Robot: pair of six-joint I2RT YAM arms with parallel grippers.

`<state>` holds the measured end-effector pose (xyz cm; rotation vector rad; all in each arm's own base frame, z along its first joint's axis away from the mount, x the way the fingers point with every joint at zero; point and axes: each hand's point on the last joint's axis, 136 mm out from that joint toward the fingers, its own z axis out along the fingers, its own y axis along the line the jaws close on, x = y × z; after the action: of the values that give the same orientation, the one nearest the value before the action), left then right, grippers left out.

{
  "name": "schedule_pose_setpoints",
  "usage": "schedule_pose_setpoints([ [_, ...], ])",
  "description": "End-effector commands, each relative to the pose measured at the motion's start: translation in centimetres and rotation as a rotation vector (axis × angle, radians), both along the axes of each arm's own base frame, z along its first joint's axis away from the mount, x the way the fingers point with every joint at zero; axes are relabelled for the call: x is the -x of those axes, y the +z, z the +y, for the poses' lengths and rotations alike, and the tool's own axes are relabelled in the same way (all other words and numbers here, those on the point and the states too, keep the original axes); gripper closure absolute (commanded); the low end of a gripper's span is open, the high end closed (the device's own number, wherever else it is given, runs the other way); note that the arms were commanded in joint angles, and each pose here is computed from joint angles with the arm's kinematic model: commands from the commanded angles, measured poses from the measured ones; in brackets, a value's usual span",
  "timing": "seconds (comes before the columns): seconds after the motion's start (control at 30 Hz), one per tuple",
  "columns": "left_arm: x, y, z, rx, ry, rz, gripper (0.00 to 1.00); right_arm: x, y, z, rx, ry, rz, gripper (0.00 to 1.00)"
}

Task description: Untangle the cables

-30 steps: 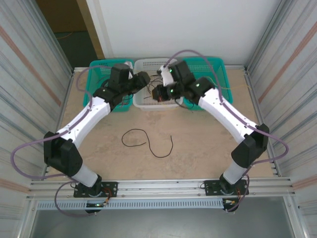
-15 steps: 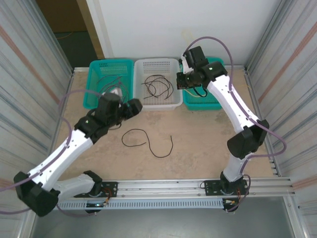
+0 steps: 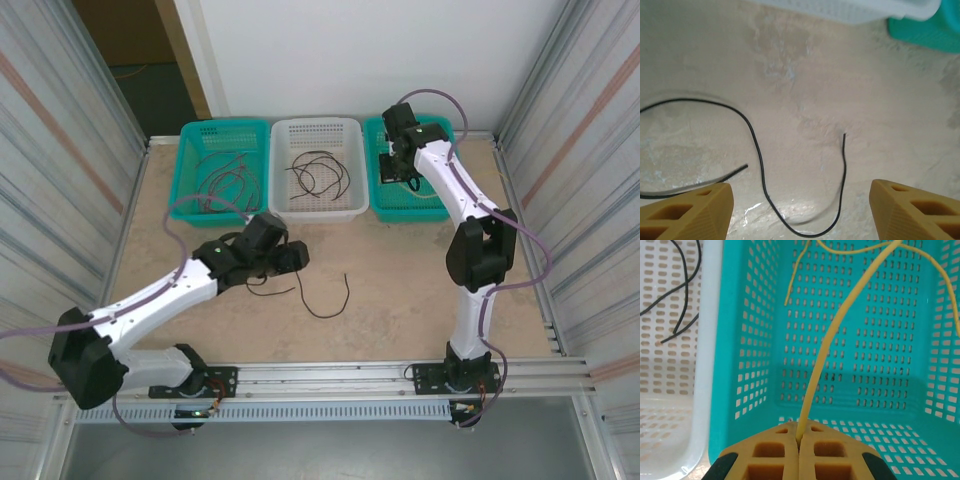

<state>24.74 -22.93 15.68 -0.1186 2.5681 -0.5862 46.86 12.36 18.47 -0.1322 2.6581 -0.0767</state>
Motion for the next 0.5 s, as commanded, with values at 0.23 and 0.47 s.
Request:
schedule_pose_setpoints([
  [0.23, 1.0, -2.4, 2.2, -0.106, 0.103, 0.054, 0.24, -0.2, -2.3, -0.9, -0.011, -0.036, 0.027, 0.95],
  [0.47, 1.4, -4.5, 3.0, -0.154, 0.143, 0.099, 0.23, 0.0, -0.6, -2.1, 0.009, -0.116, -0.02, 0.4],
])
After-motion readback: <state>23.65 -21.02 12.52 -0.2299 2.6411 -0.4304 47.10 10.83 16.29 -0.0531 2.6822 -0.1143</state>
